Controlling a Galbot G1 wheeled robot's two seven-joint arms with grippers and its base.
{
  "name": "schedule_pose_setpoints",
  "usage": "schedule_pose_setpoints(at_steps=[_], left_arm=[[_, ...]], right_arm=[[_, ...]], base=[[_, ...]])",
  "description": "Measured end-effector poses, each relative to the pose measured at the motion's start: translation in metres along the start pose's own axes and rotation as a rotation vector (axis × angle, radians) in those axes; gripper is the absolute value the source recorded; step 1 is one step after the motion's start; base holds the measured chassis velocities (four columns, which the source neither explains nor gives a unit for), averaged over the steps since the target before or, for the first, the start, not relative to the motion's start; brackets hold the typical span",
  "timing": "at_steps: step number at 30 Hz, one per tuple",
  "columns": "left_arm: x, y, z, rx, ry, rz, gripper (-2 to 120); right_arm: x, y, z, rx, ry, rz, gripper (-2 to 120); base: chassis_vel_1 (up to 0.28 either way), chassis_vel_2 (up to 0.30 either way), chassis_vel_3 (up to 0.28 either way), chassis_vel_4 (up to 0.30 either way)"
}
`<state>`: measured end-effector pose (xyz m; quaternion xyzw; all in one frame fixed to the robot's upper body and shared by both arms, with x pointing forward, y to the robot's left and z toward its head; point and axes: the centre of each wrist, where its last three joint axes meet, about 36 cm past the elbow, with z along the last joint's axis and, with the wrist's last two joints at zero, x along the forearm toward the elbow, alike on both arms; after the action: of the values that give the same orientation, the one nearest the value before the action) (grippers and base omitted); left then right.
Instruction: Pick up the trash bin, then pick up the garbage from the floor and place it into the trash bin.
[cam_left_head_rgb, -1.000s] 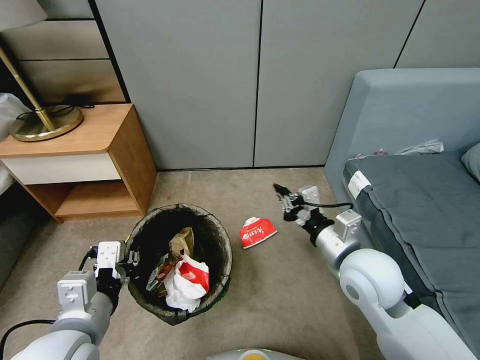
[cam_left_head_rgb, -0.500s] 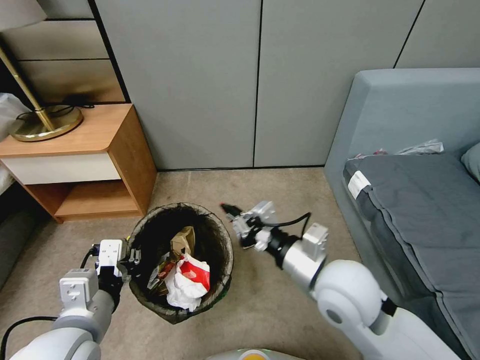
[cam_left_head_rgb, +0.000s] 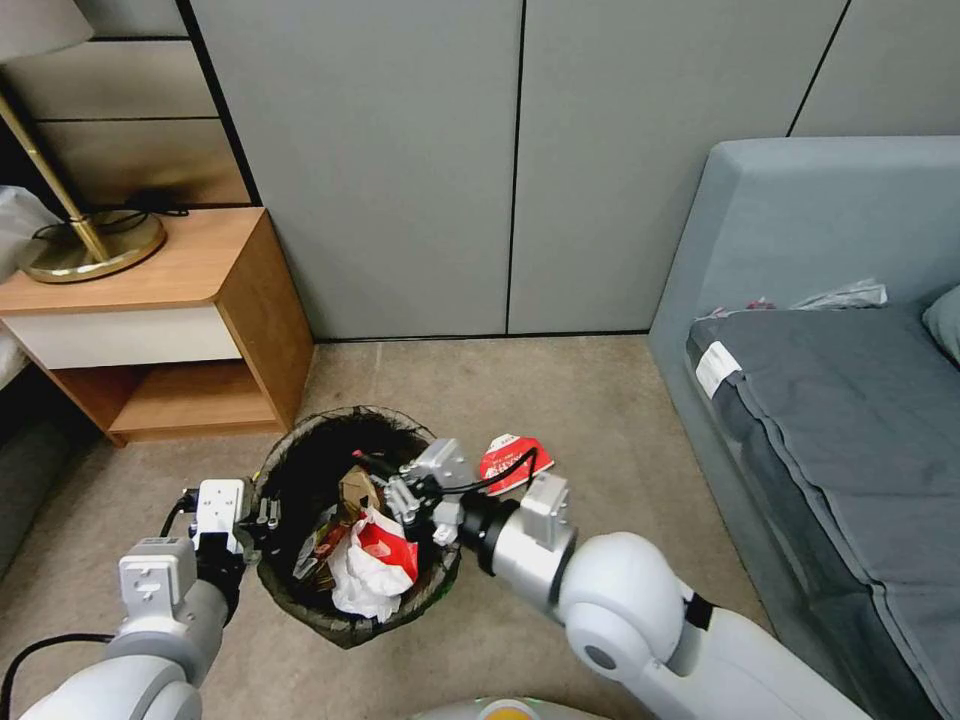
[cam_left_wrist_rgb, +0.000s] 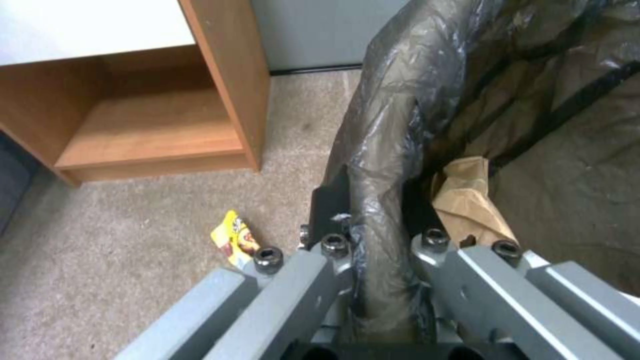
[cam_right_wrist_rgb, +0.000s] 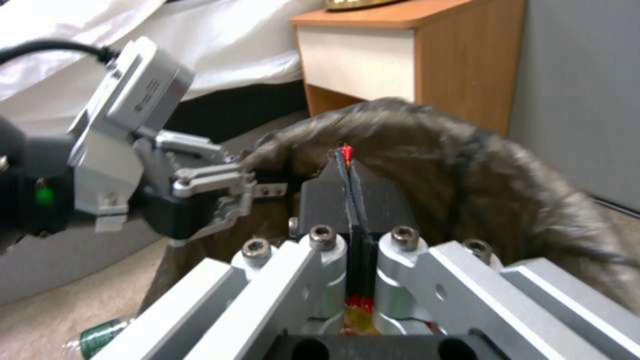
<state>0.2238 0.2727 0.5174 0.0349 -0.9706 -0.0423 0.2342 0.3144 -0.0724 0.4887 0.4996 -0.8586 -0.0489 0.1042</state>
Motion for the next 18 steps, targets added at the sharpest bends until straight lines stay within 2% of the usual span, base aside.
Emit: schedule_pose_setpoints(at_steps=[8, 10, 12, 14, 15, 17, 18], left_arm=[[0.000, 0.000, -0.001, 0.001, -0.003, 0.000, 1], [-0.001, -0.001, -0.001, 0.002, -0.004, 0.001, 1], [-0.001, -0.001, -0.001, 0.003, -0.004, 0.001, 1], [-0.001, -0.001, -0.001, 0.004, -0.004, 0.001, 1], [-0.001, -0.001, -0.001, 0.004, -0.004, 0.001, 1], [-0.001, -0.002, -0.001, 0.005, -0.004, 0.002, 1], [-0.001, -0.002, 0.000, 0.005, -0.004, 0.003, 1]], right_arm=[[-0.013, 0.008, 0.005, 0.007, 0.029, -0.010, 0], [-0.016, 0.008, 0.005, 0.007, 0.031, 0.000, 8], [-0.017, 0.008, 0.005, 0.008, 0.032, 0.006, 11], [-0.016, 0.008, 0.005, 0.011, 0.039, 0.012, 23], [-0.016, 0.008, 0.005, 0.011, 0.039, 0.012, 23], [-0.015, 0.006, 0.004, 0.015, 0.047, 0.019, 34], [-0.015, 0.006, 0.004, 0.015, 0.048, 0.021, 35]], base=[[0.000, 0.000, 0.000, 0.000], [0.000, 0.000, 0.000, 0.000], [0.000, 0.000, 0.000, 0.000], [0.000, 0.000, 0.000, 0.000], [0.000, 0.000, 0.000, 0.000], [0.000, 0.000, 0.000, 0.000], [0.000, 0.000, 0.000, 0.000]])
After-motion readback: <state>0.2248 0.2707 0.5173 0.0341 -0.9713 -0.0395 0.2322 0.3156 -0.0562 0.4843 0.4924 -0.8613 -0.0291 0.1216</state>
